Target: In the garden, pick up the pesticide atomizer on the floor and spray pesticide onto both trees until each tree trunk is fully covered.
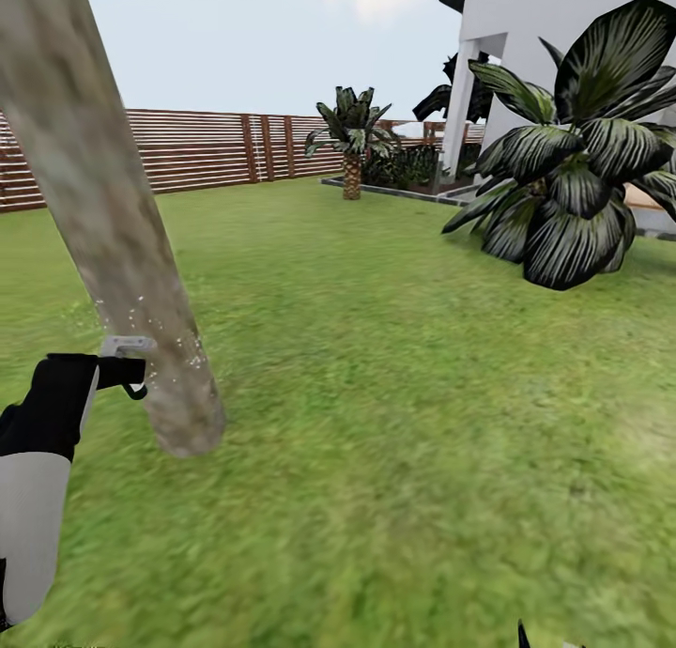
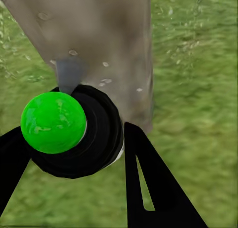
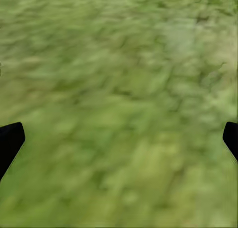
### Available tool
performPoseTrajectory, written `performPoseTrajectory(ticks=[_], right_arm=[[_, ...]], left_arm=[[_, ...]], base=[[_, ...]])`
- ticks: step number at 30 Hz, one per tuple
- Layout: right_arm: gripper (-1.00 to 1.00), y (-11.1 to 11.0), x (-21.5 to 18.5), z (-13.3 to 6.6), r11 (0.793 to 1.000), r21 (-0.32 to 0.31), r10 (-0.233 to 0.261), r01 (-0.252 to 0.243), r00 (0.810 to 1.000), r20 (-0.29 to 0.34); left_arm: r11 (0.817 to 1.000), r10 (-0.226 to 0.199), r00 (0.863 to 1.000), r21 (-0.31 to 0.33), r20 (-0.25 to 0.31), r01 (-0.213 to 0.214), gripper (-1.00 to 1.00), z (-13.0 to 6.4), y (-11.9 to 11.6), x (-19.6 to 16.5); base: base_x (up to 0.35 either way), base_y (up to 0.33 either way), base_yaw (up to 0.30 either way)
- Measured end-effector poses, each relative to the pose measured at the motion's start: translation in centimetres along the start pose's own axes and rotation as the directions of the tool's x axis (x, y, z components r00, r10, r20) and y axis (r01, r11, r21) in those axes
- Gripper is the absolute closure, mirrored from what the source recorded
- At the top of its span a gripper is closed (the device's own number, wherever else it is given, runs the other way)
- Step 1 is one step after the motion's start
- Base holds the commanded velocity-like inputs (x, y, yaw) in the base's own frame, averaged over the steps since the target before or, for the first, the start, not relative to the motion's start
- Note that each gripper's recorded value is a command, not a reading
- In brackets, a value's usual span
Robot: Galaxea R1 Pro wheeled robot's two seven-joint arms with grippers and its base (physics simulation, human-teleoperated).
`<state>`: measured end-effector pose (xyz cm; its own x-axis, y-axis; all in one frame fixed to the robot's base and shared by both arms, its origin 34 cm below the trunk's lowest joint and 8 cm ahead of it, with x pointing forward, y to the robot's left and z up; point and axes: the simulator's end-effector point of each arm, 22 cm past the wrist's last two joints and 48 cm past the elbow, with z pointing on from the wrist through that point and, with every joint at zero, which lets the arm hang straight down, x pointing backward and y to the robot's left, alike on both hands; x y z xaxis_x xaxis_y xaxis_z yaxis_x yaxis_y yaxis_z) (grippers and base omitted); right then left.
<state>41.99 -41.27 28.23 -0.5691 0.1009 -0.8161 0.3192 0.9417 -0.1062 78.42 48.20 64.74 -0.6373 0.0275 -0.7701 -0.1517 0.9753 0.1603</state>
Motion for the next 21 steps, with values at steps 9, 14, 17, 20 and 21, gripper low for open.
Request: performPoseTrajectory(ticks=[9, 14, 17, 20, 21], right_arm=[[-1.00, 0.01, 0.00, 0.00, 1.000, 0.000, 0.000, 0.000, 1.000, 0.000], [-1.00, -0.03, -0.01, 0.01, 1.000, 0.000, 0.000, 0.000, 1.000, 0.000], [-1.00, 0.00, 0.00, 0.00, 1.000, 0.000, 0.000, 0.000, 1.000, 0.000], [-1.00, -0.01, 0.00, 0.00, 1.000, 0.000, 0.000, 0.000, 1.000, 0.000], [-1.00, 0.00, 0.00, 0.00, 1.000, 0.000, 0.000, 0.000, 1.000, 0.000]], left_arm=[[1.000, 0.000, 1.000, 0.000, -0.001, 0.000, 1.00, 0.02, 0.00, 0.04], [1.000, 0.000, 1.000, -0.001, -0.002, 0.000, 1.00, 0.02, 0.04, 0.08], [1.000, 0.000, 1.000, -0.001, -0.003, 0.000, 1.00, 0.02, 0.06, 0.08], [1.000, 0.000, 1.000, -0.001, -0.002, 0.000, 1.00, 0.02, 0.09, 0.08], [1.000, 0.000, 1.000, -0.001, -0.003, 0.000, 1.00, 0.02, 0.08, 0.08]], base=[[0.163, -0.260, 0.243], [0.163, -0.260, 0.013], [0.163, -0.260, 0.000], [0.163, -0.260, 0.032], [0.163, -0.260, 0.125]])
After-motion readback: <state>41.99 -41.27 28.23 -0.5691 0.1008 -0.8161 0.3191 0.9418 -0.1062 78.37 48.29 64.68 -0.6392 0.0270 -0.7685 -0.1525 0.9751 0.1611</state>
